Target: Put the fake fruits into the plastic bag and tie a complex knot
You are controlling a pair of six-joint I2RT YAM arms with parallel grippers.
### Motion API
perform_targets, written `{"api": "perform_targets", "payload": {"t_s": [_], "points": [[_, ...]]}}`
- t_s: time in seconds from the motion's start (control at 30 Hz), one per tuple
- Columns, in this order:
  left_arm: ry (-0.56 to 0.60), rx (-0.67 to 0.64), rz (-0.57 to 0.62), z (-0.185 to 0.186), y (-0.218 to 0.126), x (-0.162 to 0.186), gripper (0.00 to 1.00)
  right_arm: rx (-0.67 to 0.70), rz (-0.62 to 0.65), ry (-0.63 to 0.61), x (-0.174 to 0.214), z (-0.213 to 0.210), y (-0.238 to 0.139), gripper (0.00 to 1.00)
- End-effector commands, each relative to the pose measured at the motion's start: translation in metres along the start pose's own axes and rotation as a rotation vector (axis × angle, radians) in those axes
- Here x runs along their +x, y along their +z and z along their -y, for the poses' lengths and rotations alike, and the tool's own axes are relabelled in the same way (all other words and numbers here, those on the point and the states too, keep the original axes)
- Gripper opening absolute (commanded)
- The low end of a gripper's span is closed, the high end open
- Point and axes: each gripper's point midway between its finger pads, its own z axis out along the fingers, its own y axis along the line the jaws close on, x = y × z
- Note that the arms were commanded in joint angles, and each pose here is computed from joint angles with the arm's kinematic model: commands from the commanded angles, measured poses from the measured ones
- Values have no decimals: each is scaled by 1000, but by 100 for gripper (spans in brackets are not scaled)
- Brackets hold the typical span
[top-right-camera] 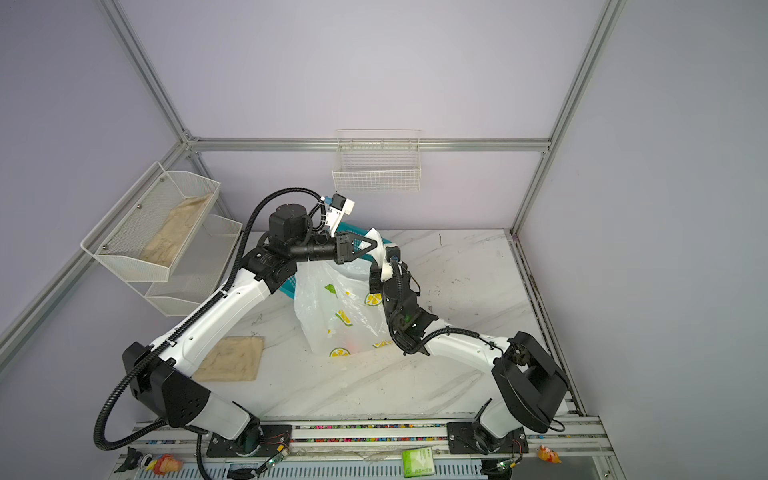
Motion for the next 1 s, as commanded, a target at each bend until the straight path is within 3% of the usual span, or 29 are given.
{"api": "perform_targets", "payload": {"t_s": [0.0,0.13,0.27,0.47,0.6,0.73,0.77,0.87,0.9,0.97], "points": [[41,35,85,27,-21,-24,0,30,-30,-11,22,14,-8,43],[35,-48,112,6,-27,-30,0,-39,-70,-29,39,12,-20,34],[51,-121,99,-13,-29,-25,0,-110,-74,-38,38,5,-27,19],[77,-85,63,-10,-24,-20,0,-171,-71,-33,28,-10,-25,1],[110,-38,42,0,-22,-18,0,-188,-63,-40,25,-16,-22,0],[154,-92,45,-6,-25,-20,0,-235,-61,-48,21,-20,-23,0],[165,-101,40,-8,-25,-20,0,-264,-64,-59,20,-22,-25,5],[204,-100,18,-8,-24,-20,0,-362,-70,-95,14,-30,-33,41],[212,-98,7,-9,-23,-19,0,-388,-63,-102,4,-30,-37,60],[230,-77,-10,-6,-24,-18,0,-449,-80,-126,-3,-31,-42,85]]}}
